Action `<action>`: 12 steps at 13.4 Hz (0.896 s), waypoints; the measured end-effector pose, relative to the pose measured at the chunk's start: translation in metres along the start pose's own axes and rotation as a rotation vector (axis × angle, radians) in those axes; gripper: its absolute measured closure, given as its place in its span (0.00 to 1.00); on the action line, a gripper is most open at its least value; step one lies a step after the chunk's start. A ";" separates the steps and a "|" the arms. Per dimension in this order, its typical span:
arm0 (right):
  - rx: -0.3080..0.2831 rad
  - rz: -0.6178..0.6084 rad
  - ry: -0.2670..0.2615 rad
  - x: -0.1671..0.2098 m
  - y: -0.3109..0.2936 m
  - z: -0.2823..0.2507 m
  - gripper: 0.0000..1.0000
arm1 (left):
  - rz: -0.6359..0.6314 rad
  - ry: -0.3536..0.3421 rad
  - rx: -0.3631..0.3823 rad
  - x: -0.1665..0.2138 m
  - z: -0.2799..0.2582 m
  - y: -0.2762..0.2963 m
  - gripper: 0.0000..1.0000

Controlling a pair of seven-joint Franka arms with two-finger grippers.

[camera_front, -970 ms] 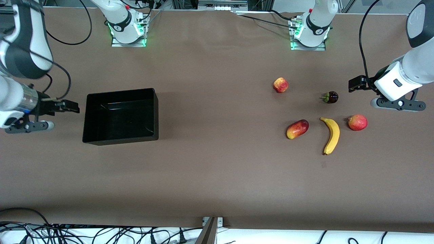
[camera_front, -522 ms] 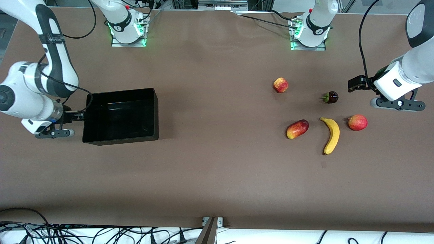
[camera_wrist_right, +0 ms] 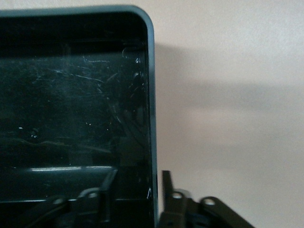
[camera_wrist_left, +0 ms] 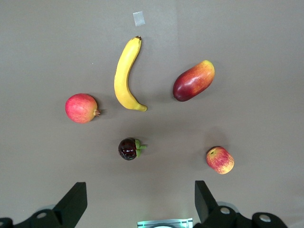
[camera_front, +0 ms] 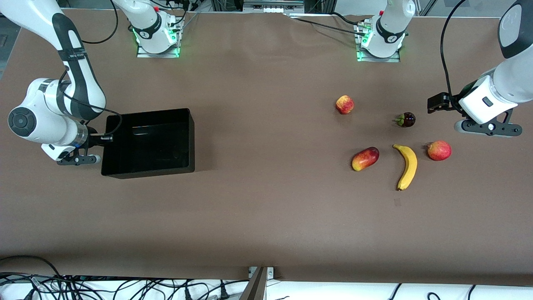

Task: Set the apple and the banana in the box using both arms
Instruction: 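Reach the right gripper down to the black box's side wall, then push the black box toward the fruit with the right gripper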

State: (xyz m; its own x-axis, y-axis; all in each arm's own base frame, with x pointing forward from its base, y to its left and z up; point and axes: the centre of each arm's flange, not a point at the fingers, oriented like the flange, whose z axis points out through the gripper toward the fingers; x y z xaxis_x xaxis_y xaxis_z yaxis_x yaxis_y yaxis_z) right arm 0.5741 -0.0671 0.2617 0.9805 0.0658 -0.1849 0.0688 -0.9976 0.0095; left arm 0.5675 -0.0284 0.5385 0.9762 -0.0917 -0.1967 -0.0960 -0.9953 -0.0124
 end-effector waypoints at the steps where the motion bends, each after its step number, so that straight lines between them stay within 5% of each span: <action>1: 0.001 0.002 -0.006 -0.002 0.001 0.003 0.59 | 0.000 -0.001 0.000 0.000 0.000 0.000 0.00; 3: 0.001 0.007 -0.011 -0.004 0.004 0.005 0.61 | -0.002 -0.006 -0.001 -0.001 0.001 -0.001 0.00; 6: -0.001 0.007 -0.010 -0.004 0.006 0.004 0.94 | 0.000 -0.007 0.000 -0.001 0.001 0.001 0.00; 12: 0.001 -0.114 0.054 0.014 -0.018 -0.024 0.95 | 0.005 -0.007 0.001 -0.001 0.000 0.004 0.00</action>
State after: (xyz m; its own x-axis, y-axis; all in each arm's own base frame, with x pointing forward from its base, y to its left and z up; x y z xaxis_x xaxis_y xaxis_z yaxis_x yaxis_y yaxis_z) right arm 0.5908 -0.0479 0.2829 0.9749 0.1798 -0.1316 0.1802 -0.9836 -0.0092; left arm 0.5664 -0.0321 0.5383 0.9744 -0.0963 -0.2033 -0.1008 -0.9948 -0.0120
